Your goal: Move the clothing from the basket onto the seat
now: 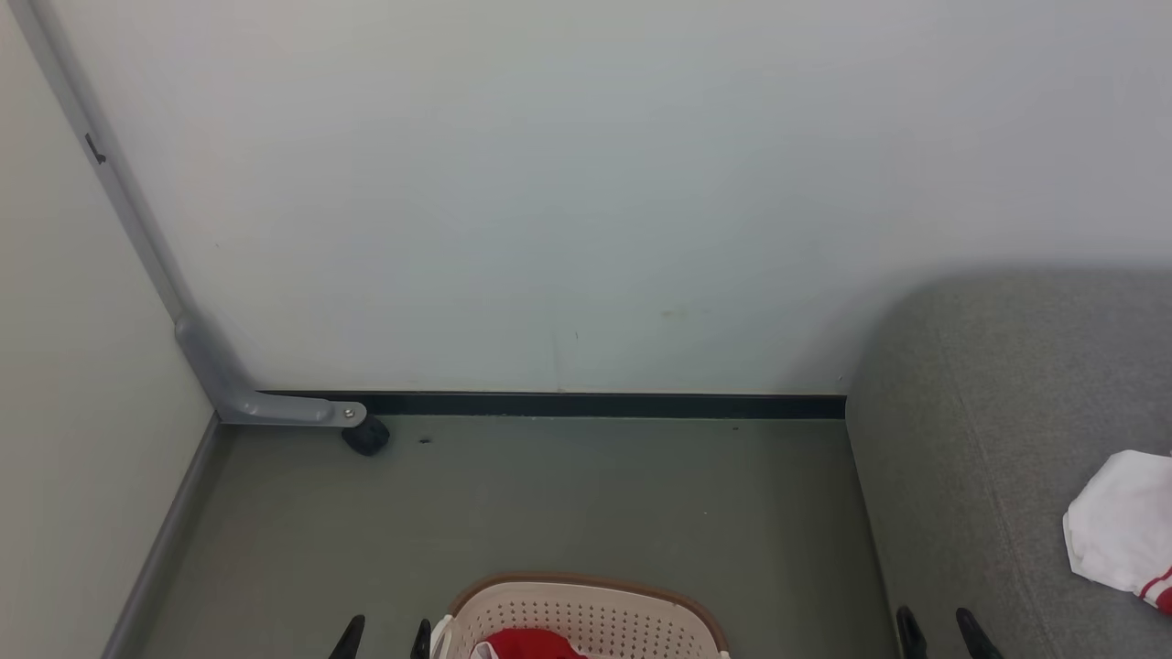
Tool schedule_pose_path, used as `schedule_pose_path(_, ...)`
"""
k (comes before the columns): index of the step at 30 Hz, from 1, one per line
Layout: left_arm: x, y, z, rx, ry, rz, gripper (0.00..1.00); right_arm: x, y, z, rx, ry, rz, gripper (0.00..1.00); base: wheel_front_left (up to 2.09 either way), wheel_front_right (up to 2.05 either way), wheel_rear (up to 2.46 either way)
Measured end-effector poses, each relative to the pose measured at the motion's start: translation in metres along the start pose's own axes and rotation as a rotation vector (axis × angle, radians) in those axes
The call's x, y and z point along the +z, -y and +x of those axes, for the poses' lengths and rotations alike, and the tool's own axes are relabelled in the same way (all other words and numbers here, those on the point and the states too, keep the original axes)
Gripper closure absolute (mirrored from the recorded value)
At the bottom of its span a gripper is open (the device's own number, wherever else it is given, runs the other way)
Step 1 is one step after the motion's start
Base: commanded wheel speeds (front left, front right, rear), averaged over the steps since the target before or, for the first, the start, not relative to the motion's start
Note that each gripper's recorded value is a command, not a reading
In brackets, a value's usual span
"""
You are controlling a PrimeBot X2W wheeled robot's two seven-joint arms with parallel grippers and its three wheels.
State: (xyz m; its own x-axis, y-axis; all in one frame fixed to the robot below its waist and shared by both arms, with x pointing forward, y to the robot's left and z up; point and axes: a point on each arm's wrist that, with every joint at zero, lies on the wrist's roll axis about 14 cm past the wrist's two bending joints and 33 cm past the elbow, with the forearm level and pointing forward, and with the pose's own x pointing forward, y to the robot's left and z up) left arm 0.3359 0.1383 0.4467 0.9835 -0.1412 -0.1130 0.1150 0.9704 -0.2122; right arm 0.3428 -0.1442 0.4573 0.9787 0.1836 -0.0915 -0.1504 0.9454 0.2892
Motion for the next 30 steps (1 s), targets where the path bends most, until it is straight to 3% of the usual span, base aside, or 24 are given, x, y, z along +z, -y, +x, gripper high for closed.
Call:
schedule_pose_path(5,-0.003,0.002,0.004,-0.012,-0.013,-0.003,0.0,-0.005,0.005,-0.001,-0.019,-0.015,-0.002,0.0,0.0,0.0,0.0)
schedule_pose_path(11,-0.007,0.008,0.011,-0.039,-0.028,-0.004,0.0,-0.017,0.033,-0.008,-0.133,-0.052,0.002,0.0,0.0,0.0,0.0)
schedule_pose_path(22,-0.042,0.013,0.029,-0.111,-0.146,0.028,0.0,-0.044,0.038,-0.005,-0.181,-0.131,0.01,0.0,0.0,0.0,0.0)
schedule_pose_path(30,-0.057,0.016,0.066,-0.181,-0.19,0.069,0.0,-0.064,0.042,-0.004,-0.222,-0.188,0.032,0.0,0.0,0.0,0.0)
